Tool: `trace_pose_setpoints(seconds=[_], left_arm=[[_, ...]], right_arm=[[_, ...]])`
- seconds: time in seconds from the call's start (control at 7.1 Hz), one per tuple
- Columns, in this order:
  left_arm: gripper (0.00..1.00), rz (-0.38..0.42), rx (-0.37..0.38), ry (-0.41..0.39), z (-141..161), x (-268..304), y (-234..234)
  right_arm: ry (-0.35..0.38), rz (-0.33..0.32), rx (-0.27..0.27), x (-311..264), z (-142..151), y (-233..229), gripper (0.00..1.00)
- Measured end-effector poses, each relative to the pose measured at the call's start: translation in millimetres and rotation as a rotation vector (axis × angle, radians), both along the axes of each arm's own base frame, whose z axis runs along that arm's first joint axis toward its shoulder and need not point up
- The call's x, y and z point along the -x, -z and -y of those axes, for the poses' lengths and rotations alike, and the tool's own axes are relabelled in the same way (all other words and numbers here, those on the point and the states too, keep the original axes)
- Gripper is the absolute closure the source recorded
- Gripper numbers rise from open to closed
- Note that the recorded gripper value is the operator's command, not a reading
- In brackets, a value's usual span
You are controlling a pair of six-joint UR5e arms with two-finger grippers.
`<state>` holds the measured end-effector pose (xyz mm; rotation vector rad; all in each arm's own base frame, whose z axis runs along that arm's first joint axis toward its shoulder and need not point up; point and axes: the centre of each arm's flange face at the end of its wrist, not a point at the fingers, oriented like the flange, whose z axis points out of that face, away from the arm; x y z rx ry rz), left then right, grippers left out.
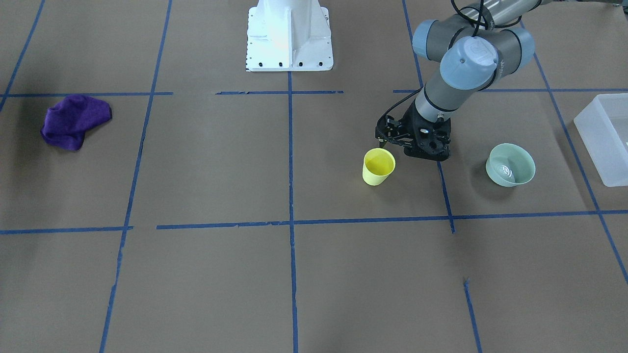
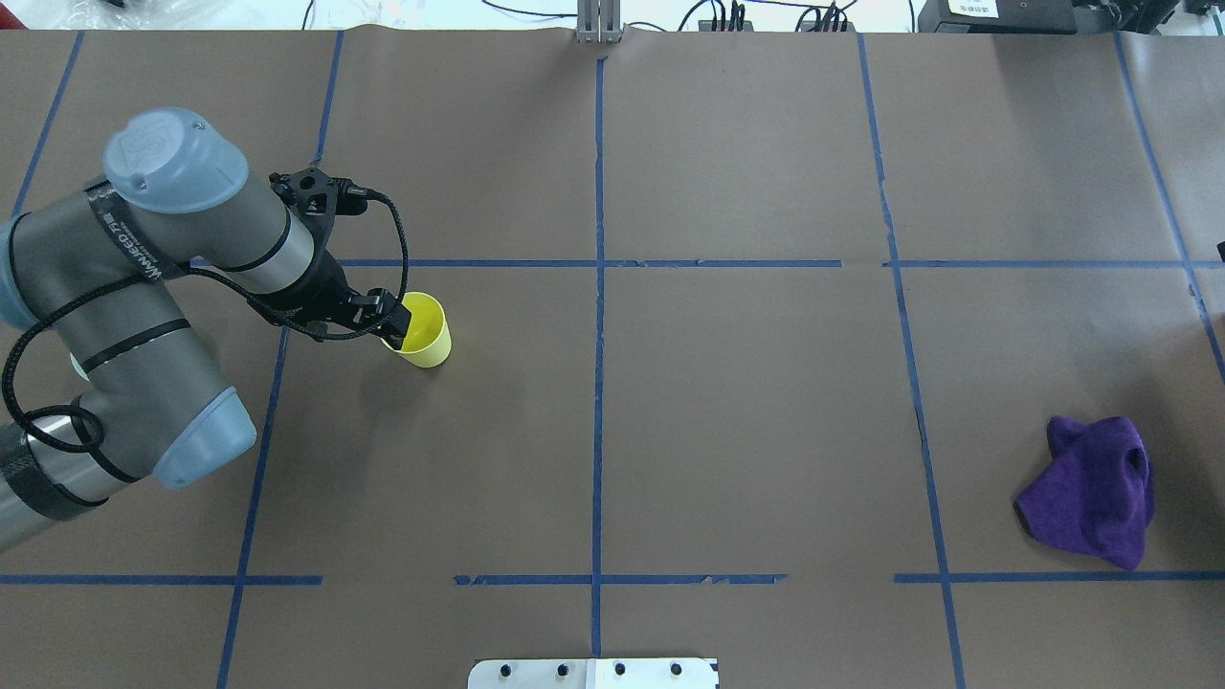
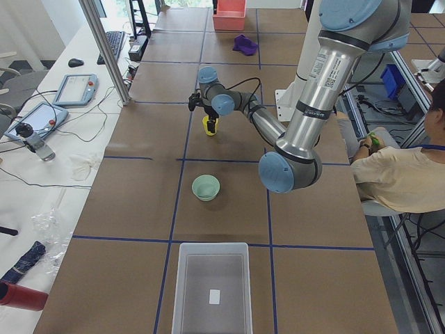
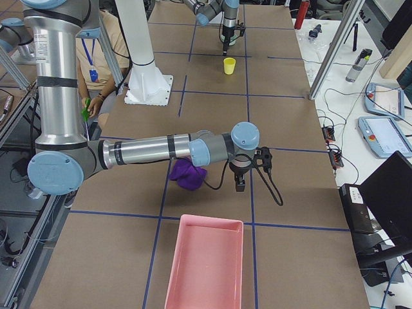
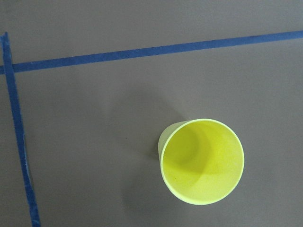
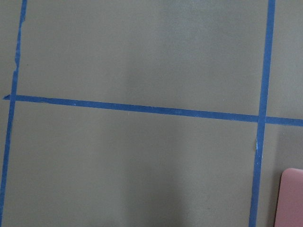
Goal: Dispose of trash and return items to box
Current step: 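Reach the left gripper to the yellow cup and grasp its rim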
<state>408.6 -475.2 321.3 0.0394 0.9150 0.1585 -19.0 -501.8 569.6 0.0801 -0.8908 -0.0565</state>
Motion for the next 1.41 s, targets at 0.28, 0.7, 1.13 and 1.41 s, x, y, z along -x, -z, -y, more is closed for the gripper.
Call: trace_pose_setpoints(seconds=[0.28,0.7,1.13,1.41], left_arm=[[0.0,-0.009,-0.021,0.008,2.9,-0.7,6.9],[0.02,-0.013,-0.051,0.028,12.3,-9.2,-3.4],[0.1,-0.021,-0.059,0.029,19.5,-17.5,-17.7],[0.3,-0.024,-0.061,0.029,25.0,-24.2,-29.3]], right_arm=[[0.001,0.001,0.0,0.0,-0.4,-0.4,0.0],[0.002,0.001,0.003,0.3,-1.3,-1.9,0.0],[0.007,0.001,0.009,1.8,-3.1,-5.2,0.0],[0.011,0.004,0.011,3.7,-3.6,-5.8,0.0]])
